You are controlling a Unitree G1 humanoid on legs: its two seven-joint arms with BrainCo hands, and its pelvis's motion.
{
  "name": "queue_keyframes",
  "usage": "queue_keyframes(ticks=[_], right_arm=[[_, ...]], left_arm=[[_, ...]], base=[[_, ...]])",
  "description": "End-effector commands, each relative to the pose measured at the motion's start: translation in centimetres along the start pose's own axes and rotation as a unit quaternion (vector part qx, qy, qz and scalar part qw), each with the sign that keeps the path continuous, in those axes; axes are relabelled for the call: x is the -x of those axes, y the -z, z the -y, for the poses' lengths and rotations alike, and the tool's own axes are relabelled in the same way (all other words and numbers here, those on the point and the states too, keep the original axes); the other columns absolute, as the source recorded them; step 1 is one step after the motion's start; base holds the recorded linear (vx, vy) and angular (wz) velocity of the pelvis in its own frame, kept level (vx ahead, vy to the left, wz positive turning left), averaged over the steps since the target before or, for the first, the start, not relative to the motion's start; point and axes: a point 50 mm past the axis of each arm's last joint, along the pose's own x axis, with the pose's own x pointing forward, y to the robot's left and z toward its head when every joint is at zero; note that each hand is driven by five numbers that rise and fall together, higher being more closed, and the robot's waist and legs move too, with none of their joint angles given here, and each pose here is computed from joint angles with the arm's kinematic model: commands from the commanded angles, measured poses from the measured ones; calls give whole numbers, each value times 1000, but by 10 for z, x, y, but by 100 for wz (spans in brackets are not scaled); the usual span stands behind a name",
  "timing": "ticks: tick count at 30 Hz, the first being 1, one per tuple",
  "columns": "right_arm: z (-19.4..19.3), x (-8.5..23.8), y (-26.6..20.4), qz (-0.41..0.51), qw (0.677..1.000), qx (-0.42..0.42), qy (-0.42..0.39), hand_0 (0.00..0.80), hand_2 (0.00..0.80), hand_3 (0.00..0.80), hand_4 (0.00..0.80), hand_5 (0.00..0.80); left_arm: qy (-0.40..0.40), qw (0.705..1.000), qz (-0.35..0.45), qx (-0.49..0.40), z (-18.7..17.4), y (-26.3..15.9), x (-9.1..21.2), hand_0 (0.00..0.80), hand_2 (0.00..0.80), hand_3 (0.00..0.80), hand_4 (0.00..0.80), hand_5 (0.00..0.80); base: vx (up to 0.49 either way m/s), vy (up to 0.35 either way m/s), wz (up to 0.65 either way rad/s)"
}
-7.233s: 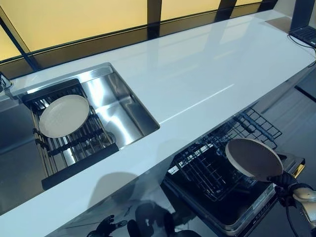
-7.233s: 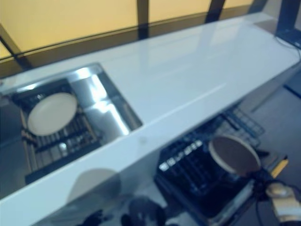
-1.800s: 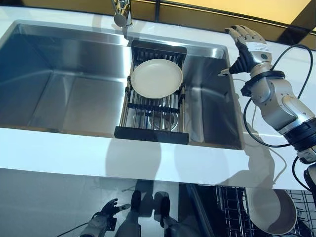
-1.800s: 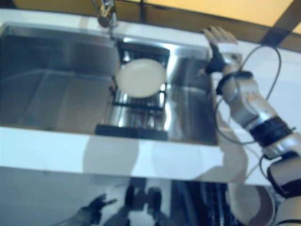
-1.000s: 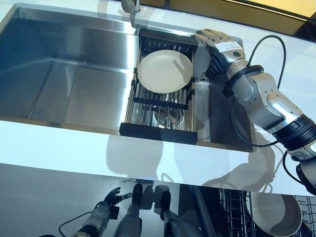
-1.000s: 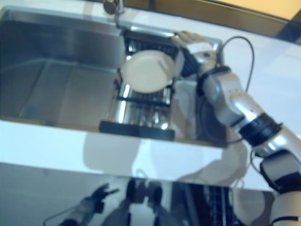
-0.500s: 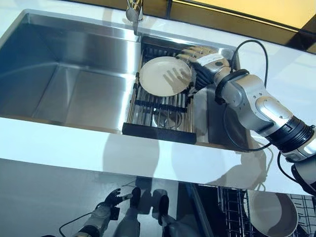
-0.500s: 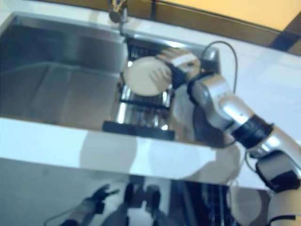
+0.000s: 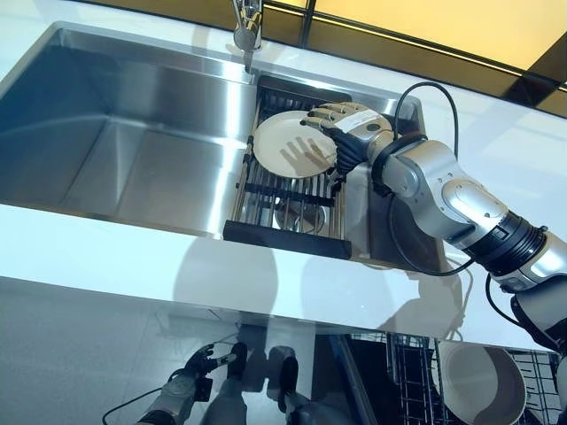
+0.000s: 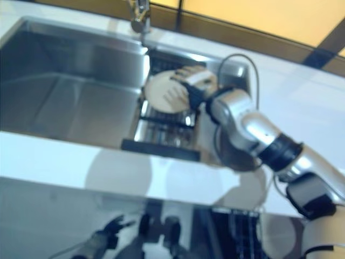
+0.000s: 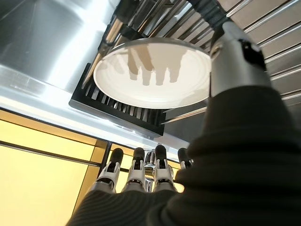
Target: Take plates into dishwasher
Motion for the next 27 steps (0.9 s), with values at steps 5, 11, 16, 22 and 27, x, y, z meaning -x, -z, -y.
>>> queue_keyframes(ticks=[5,11,16,22,27], right_arm=[[13,-3,5,-27,999,40,23,0,0,0,0,0],[10,-6,3,-34,998,44,9,0,0,0,0,0],[4,-8,2,-37,998,43,-3,0,0,0,0,0],[-4,-11,4,-55,998,39,-20,0,0,0,0,0],[-13,-14,6,-69,997,33,-33,0,0,0,0,0]], left_arm=[[0,1000,-1,-5,3,-2,-2,0,0,0,0,0],[0,1000,2,-2,5,-4,-3,0,0,0,0,0],[-2,1000,4,2,4,-7,-3,0,0,0,0,0],[-4,1000,8,7,3,-11,-4,0,0,0,0,0],[-2,1000,13,11,6,-13,-5,0,0,0,0,0]], base=[[0,0,0],[0,0,0],[0,0,0],[-9,1,3],[-5,9,1]])
